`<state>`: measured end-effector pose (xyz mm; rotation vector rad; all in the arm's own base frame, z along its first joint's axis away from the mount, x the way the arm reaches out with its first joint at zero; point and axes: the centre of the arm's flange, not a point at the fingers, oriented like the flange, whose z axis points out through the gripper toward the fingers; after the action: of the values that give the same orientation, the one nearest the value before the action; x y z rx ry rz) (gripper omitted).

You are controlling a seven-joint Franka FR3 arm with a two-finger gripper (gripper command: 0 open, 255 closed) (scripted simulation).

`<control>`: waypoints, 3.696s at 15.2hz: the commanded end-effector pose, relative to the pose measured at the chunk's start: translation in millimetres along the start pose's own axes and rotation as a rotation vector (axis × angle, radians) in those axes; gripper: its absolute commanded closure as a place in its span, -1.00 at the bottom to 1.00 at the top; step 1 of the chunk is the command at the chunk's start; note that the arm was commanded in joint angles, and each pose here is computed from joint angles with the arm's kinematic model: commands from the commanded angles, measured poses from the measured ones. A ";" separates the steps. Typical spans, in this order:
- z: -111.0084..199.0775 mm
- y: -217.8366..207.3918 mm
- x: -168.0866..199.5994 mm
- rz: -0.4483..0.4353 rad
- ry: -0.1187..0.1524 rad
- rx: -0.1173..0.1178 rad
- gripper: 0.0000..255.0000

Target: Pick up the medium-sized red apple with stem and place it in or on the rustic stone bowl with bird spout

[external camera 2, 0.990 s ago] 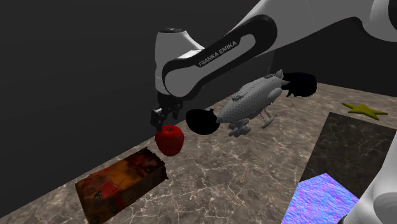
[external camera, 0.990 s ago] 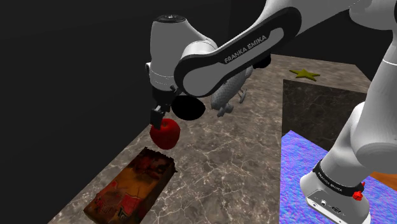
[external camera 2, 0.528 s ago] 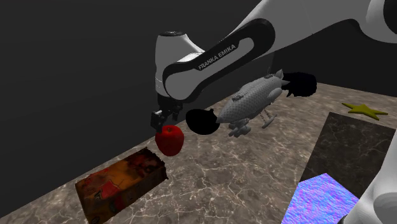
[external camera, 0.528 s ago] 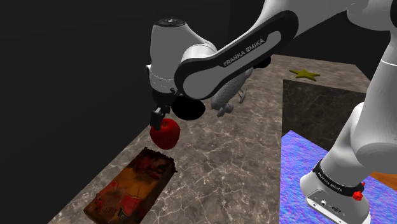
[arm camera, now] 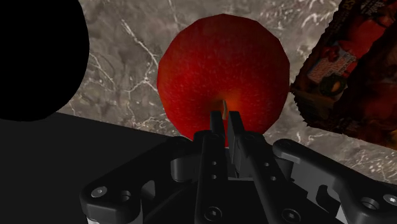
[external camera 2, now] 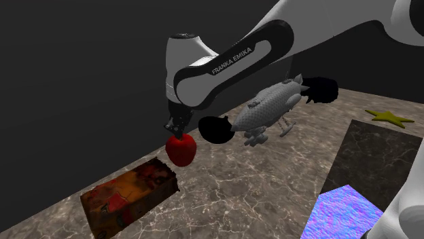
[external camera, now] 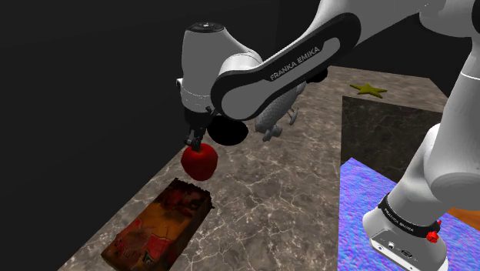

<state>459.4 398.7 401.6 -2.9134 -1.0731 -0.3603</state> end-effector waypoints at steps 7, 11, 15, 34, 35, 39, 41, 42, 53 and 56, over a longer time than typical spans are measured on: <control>-20.5 1.4 4.6 0.000 0.000 0.000 1.00; -41.0 2.7 9.3 0.000 0.000 0.000 1.00; -61.6 4.1 14.0 0.000 0.000 0.000 1.00; -159.3 10.5 36.1 0.000 0.000 0.000 1.00; -164.4 10.9 37.2 0.000 0.000 0.000 1.00; -179.6 48.3 33.9 0.000 0.000 0.000 1.00; -188.1 73.1 31.4 0.000 0.000 0.000 1.00; -192.4 85.5 30.1 0.000 0.000 0.000 1.00; -240.4 224.6 15.8 0.000 0.000 0.000 1.00; -225.0 223.6 12.3 0.000 0.000 0.000 1.00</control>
<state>565.0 216.3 640.8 -2.9139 -1.0719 -0.3598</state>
